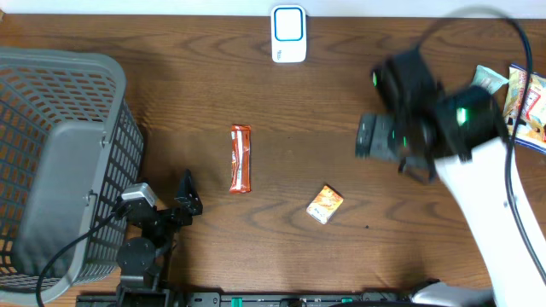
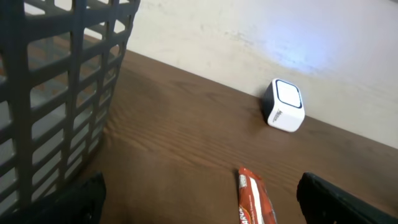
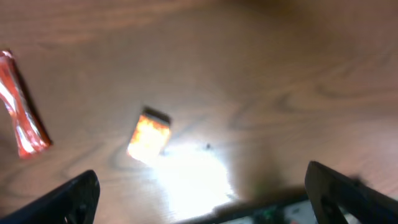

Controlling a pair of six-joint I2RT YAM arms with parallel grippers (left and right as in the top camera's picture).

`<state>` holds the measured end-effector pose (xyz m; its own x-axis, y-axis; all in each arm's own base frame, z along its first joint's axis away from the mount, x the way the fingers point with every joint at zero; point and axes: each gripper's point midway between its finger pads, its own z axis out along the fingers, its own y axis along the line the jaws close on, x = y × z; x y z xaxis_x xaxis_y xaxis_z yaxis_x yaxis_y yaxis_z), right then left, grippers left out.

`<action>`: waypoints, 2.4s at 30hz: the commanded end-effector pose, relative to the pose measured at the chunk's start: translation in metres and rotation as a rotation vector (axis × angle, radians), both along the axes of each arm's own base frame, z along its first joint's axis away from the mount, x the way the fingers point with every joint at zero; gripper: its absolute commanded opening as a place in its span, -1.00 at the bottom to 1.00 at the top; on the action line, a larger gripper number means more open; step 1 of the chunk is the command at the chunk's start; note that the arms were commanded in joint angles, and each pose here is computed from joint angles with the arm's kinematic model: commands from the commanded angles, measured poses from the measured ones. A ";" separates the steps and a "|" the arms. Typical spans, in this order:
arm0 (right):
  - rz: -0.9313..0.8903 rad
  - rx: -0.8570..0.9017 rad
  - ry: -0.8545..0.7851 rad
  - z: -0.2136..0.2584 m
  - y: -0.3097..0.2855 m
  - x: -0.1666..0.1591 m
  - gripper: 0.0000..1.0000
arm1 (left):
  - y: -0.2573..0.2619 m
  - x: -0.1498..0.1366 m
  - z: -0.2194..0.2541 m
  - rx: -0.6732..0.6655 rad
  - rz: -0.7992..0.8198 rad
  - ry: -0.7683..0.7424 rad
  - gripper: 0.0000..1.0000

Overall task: Scan the item barcode
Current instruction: 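Carry the wipes packet to the right edge and release it, then lower the right gripper and grasp the small orange packet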

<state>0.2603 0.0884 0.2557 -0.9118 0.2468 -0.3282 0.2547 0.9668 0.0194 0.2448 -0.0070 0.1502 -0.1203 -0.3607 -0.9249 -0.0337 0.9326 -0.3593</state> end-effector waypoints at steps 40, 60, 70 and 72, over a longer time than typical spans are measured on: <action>0.045 0.236 0.187 -0.258 0.063 -0.047 -0.17 | 0.003 -0.001 -0.019 0.003 0.014 0.052 0.96; 0.952 1.130 -0.158 -0.139 0.141 -0.032 -0.98 | 0.003 -0.001 -0.019 0.003 0.014 0.052 0.95; 1.305 1.330 -0.478 -0.082 0.138 -0.046 -0.98 | 0.003 -0.001 -0.019 0.003 0.014 0.052 0.96; 1.303 1.332 -0.476 -0.082 0.139 -0.045 -0.98 | 0.003 -0.001 -0.019 0.003 0.014 0.052 0.96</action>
<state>0.2266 0.2284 0.1593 -0.6720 -0.1732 -0.7200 -0.7242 -0.0495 0.6878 0.2448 -0.0072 0.1500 -0.1213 -0.3610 -0.9247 -0.0334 0.9325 -0.3596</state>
